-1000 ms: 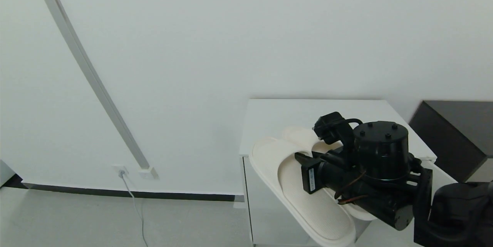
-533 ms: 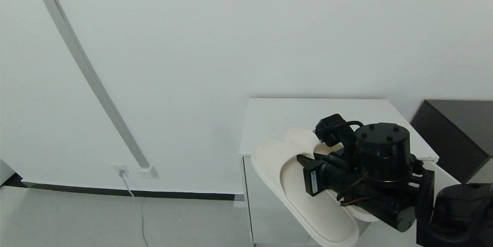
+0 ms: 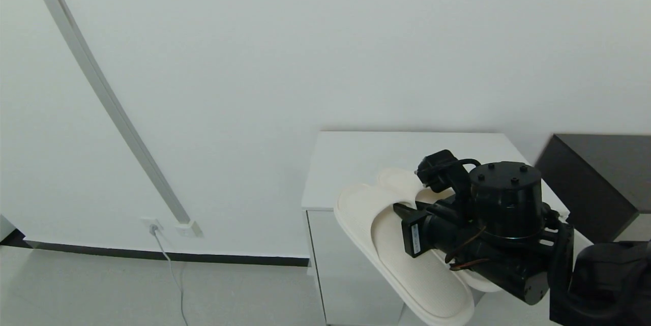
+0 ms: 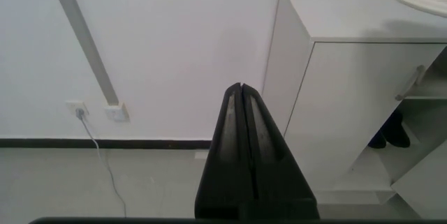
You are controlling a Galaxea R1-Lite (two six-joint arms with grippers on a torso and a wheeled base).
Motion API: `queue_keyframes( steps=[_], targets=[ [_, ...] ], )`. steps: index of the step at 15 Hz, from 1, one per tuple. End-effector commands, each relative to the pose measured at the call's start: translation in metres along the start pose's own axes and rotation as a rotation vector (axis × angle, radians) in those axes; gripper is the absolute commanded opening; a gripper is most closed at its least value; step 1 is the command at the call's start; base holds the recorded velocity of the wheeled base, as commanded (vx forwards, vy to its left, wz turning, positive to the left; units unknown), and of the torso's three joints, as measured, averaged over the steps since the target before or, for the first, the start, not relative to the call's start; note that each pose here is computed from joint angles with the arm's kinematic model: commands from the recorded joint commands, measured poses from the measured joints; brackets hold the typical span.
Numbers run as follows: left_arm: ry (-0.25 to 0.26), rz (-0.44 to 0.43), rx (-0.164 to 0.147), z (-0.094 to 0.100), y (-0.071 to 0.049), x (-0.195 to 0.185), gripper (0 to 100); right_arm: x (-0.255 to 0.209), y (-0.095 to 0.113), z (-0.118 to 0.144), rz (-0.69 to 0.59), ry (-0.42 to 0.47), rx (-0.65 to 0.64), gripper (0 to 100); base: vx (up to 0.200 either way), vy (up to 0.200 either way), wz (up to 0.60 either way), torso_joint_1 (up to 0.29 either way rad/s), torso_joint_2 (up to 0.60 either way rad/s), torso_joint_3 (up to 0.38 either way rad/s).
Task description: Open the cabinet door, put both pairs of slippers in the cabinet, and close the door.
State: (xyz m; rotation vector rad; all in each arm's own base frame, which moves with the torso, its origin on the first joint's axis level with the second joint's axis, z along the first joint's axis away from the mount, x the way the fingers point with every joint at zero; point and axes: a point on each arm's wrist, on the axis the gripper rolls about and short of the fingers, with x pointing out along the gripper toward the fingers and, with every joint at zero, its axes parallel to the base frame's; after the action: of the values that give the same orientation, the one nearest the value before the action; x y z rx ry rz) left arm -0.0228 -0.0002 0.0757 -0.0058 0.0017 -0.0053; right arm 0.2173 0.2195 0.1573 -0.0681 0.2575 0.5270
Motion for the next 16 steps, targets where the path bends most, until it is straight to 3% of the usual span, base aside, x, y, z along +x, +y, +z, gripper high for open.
queue_keyframes(
  steps=[1, 13, 16],
  targets=[
    [0.000, -0.001, 0.000, 0.0000, 0.0000, 0.0000, 0, 0.0003, 0.0010, -0.0005, 0.004, 0.001, -0.001, 0, 0.000, -0.200, 0.00, 0.002, -0.01, -0.002],
    [0.000, -0.002, 0.000, 0.0000, 0.0000, 0.0000, 0, -0.0030, -0.0004, -0.0003, 0.001, 0.000, -0.002, 0, 0.000, -0.200, 0.00, 0.002, 0.00, 0.002],
    [0.000, -0.002, 0.000, 0.0000, 0.0000, 0.0000, 0, -0.0026, -0.0022, -0.0002, -0.005, 0.000, 0.000, 0, 0.000, 0.000, 0.00, 0.000, 0.00, 0.000]
  ],
)
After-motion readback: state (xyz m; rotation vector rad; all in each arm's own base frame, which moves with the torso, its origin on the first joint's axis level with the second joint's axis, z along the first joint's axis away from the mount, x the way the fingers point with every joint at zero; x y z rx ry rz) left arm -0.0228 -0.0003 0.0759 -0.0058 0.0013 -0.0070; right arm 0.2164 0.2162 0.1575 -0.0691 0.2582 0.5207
